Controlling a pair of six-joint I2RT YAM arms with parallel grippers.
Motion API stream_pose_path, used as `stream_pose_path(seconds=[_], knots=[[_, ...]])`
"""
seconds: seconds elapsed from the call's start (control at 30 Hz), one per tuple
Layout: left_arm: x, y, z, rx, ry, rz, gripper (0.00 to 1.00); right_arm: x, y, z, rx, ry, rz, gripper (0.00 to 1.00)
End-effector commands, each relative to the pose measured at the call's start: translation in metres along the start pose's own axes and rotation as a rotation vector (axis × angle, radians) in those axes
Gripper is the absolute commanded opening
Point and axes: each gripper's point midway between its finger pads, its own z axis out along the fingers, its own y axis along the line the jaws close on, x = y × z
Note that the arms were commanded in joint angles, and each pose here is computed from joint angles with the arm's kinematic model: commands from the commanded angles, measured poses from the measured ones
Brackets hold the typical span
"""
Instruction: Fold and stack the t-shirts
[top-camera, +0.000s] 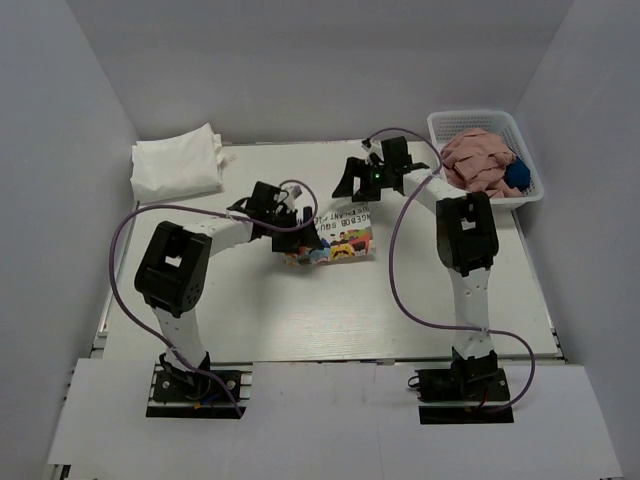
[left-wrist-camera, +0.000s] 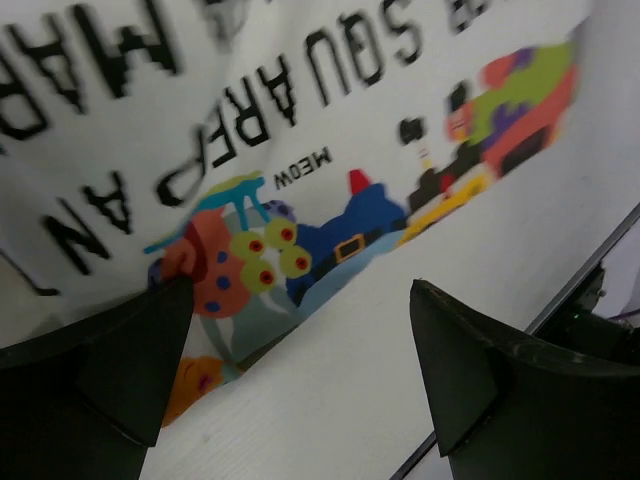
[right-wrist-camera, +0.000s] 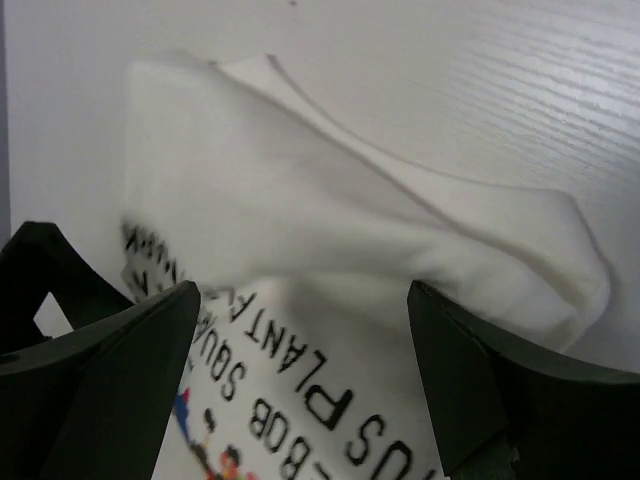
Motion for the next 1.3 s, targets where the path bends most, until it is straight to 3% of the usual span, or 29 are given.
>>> stream_pose_path(seconds=[0.0,0.1,0.23,0.33,0.47,0.6,0.67,0.7,0.87,0.97,1.0,1.27], knots=[[0.045,0.025,0.006,-0.034,0.085,-0.074,0.99,0.003,-0.017,0.025,-0.02,-0.003,0.034,0.9],[0.085,0.06,0.009,-0.146,0.171,-0.146,0.99,0.001,-0.024,0.036,-0.018,0.008,0.036,0.9],[0.098,0.07,0.01,-0.207,0.197,-0.15,0.99,-0.005,-0.011,0.035,-0.055,0.039,-0.017,0.9],[0.07,0.049,0.006,-0.144,0.146,-0.108,0.99,-0.018,0.006,0.017,-0.06,0.018,-0.067,0.9],[0.003,0.013,-0.015,-0.107,-0.021,-0.029,0.99,-0.038,0.067,-0.037,-0.109,-0.033,-0.195,0.9],[-0.045,-0.018,-0.037,-0.073,-0.209,0.009,0.99,0.003,0.089,-0.061,-0.162,-0.023,-0.2,0.9],[-0.068,-0.015,-0.045,-0.098,-0.282,-0.034,0.99,0.01,0.102,-0.078,-0.178,-0.047,-0.161,0.9],[-0.08,-0.01,-0.047,-0.12,-0.318,-0.054,0.99,0.035,0.095,-0.079,-0.188,-0.035,-0.14,0.9],[-0.124,-0.001,-0.026,-0.167,-0.378,-0.069,0.99,0.079,0.097,-0.087,-0.267,-0.028,-0.027,0.9],[-0.125,0.029,0.008,-0.215,-0.312,-0.108,0.99,0.102,0.089,-0.077,-0.315,0.012,0.057,0.9],[-0.112,0.056,0.026,-0.266,-0.256,-0.148,0.99,0.11,0.084,-0.071,-0.321,0.031,0.075,0.9],[-0.088,0.139,0.047,-0.39,-0.2,-0.318,0.99,0.176,0.003,-0.034,-0.13,0.121,0.264,0.9]])
